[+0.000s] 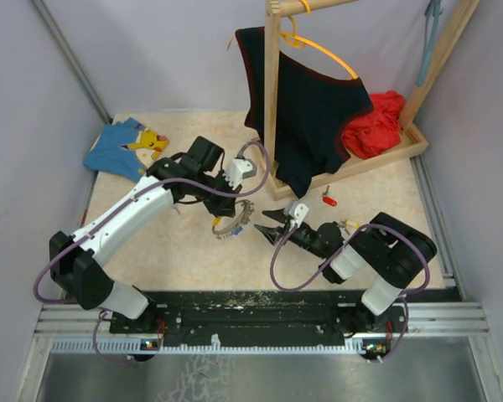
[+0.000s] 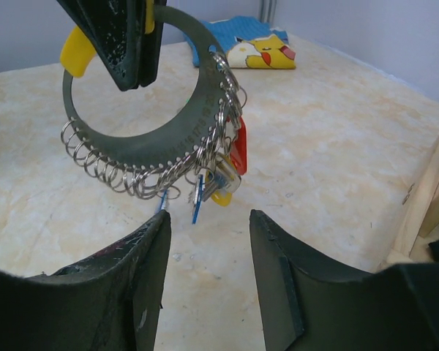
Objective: Put the keys on the keyring
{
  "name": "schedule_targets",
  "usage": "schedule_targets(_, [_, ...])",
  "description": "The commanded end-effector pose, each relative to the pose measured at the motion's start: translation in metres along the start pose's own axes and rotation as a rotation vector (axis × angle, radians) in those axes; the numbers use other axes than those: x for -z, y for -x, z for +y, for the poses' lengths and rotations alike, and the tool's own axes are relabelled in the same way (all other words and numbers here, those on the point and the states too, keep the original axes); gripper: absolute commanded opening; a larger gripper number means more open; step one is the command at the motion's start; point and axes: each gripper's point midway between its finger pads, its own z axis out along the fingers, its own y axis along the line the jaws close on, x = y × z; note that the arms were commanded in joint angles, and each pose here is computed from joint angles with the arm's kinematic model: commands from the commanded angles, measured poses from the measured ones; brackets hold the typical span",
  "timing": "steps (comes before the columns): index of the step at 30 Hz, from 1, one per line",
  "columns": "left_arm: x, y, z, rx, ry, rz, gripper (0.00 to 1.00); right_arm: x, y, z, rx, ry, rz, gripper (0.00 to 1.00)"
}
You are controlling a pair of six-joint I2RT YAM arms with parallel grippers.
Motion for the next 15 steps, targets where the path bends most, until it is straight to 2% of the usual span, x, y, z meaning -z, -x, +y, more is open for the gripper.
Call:
schedule_targets(1, [0.015, 0.016, -0.014, -0.058, -0.028, -0.054, 0.0, -0.015, 0.019, 0.002, 0.057, 0.024, -0.093, 0.47])
schedule_targets(15, [0.011, 0.014, -0.029, -0.076, -0.084, -0.048, 0.0, -0.024, 0.005, 0.011, 0.047, 0.059, -0.09, 0.47])
